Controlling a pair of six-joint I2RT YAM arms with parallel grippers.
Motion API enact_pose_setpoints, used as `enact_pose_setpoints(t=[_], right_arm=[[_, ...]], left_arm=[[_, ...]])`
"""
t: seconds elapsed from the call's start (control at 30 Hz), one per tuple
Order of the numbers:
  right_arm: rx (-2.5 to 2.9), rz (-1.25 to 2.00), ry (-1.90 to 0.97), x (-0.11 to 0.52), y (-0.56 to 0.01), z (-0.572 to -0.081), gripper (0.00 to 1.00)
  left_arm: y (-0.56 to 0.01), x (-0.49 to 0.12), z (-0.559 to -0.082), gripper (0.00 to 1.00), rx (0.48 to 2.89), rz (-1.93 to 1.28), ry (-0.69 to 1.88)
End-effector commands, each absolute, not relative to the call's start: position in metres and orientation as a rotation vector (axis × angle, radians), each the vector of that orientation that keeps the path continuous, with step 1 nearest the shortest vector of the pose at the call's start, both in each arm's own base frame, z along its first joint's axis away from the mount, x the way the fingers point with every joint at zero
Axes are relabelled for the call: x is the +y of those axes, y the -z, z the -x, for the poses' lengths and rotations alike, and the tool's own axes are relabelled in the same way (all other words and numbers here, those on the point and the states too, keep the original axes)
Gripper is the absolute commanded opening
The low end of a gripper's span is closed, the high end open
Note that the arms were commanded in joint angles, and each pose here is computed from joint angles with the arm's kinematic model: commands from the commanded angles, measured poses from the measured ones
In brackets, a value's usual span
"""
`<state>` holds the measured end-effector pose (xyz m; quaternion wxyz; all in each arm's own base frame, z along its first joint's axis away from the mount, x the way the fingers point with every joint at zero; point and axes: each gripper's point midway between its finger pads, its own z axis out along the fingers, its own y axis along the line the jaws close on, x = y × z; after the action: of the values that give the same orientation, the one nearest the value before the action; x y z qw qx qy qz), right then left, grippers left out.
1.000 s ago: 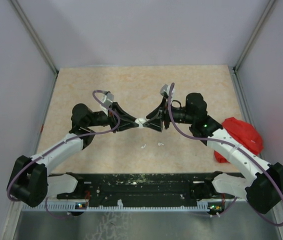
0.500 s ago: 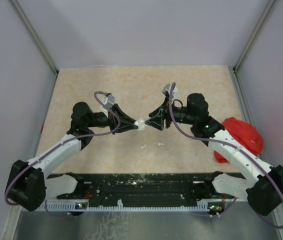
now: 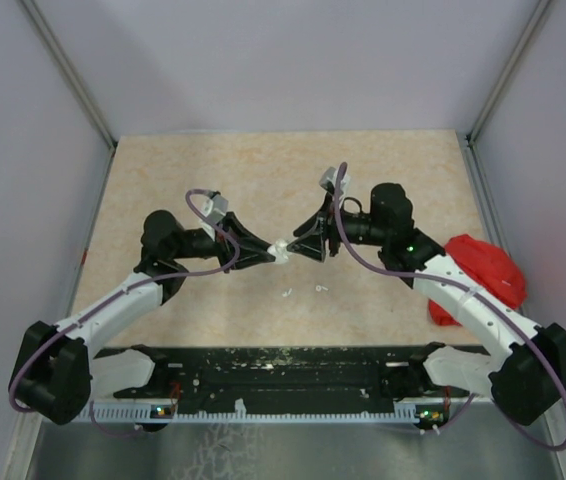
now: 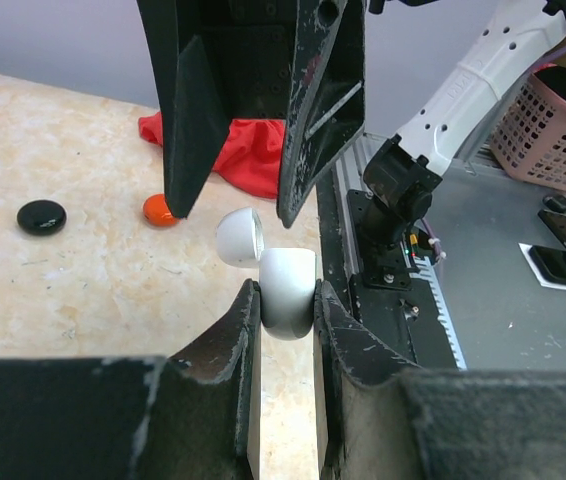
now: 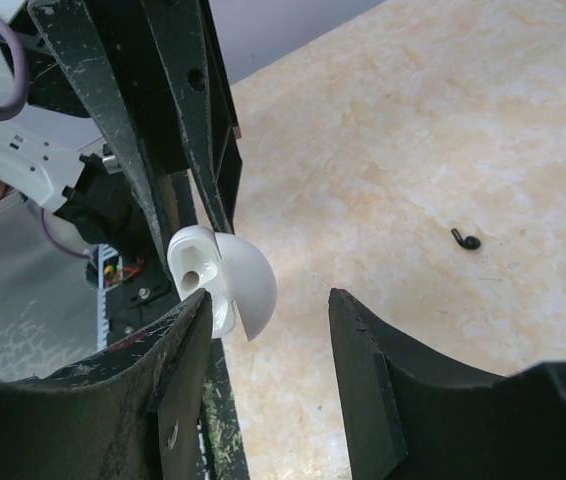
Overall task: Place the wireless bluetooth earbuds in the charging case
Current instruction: Open the charging case.
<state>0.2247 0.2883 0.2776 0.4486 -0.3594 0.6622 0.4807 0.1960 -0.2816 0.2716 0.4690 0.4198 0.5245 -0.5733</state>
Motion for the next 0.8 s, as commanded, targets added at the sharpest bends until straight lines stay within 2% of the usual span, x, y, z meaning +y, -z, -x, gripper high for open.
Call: enact_pose_setpoints(t=[0.0, 0.27, 0.53, 0.6, 0.77], right_arm=[[1.504, 0.967, -1.269, 0.297, -0.308, -0.216, 0.5], [1.493, 1.012, -1.322, 0.307, -0.302, -0.211, 0.46], [1.463, 1.044, -1.335, 0.307, -0.304, -0.206, 0.23], [1.468, 1.043, -1.315, 0.307, -0.304, -0.208, 0.17], [1.49, 1.056, -1.217, 0.3, -0.302, -0.213, 0.08]], left_arm=[[-0.282, -0.281, -0.193, 0.01, 1.221, -1.038, 1.389], [-0.286, -0.281, -0.186, 0.01, 1.193, -1.036, 1.428], [-0.284, -0.281, -0.184, 0.02, 1.198, -1.05, 1.443], [-0.282, -0.282, -0.186, 0.05, 1.215, -1.05, 1.44], [-0.275, -0.282, -0.19, 0.24, 1.294, -1.062, 1.426]])
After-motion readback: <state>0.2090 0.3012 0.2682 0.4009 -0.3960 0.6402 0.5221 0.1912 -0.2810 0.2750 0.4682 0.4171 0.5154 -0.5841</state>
